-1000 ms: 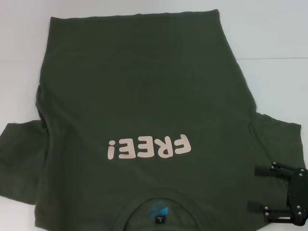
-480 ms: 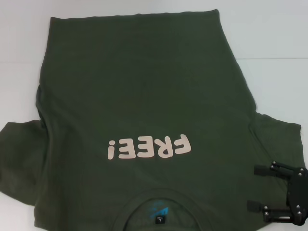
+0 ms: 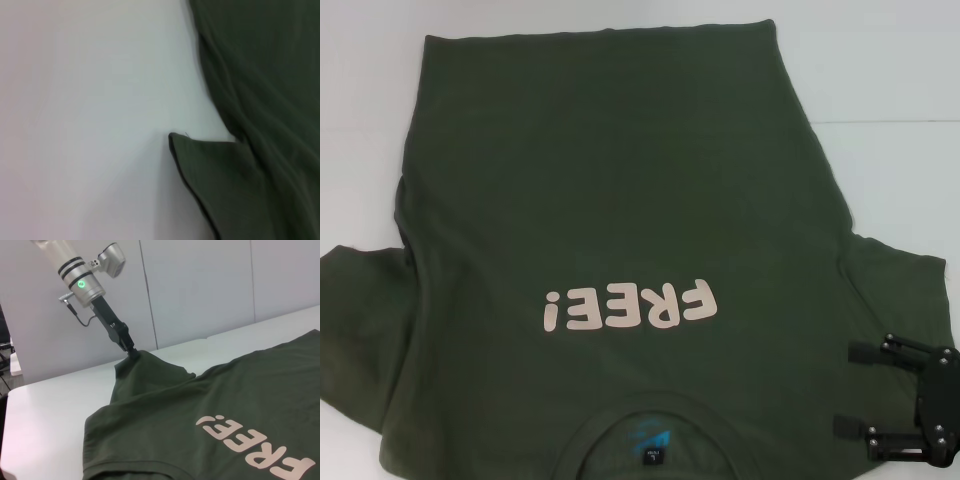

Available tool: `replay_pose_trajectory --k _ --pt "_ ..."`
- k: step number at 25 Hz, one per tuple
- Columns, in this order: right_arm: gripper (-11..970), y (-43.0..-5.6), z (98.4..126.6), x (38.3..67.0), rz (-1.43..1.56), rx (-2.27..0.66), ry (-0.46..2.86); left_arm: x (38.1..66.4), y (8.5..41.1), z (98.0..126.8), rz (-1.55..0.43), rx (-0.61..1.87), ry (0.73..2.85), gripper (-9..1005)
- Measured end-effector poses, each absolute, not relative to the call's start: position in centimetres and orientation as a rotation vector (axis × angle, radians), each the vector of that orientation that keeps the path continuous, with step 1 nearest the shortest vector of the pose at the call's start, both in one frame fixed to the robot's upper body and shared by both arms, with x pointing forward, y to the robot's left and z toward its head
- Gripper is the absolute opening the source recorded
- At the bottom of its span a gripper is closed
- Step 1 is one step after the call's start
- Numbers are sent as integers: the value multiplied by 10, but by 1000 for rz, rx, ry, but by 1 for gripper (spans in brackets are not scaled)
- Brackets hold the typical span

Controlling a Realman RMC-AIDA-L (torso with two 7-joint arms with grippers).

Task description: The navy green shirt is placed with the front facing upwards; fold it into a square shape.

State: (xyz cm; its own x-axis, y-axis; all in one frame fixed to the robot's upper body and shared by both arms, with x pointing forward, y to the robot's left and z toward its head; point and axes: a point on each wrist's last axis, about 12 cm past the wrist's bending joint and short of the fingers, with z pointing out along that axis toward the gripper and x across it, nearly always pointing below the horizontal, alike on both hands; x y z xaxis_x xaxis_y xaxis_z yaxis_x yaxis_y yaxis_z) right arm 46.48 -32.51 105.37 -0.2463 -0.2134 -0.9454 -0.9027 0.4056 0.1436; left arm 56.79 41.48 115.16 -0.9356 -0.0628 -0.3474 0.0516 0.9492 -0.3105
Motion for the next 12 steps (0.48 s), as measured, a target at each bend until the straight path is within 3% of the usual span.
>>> replay_pose_trajectory --k 12 --pt "941 -324 1054 465 907 -980 1709 571 410 1164 -516 17 2707 53"
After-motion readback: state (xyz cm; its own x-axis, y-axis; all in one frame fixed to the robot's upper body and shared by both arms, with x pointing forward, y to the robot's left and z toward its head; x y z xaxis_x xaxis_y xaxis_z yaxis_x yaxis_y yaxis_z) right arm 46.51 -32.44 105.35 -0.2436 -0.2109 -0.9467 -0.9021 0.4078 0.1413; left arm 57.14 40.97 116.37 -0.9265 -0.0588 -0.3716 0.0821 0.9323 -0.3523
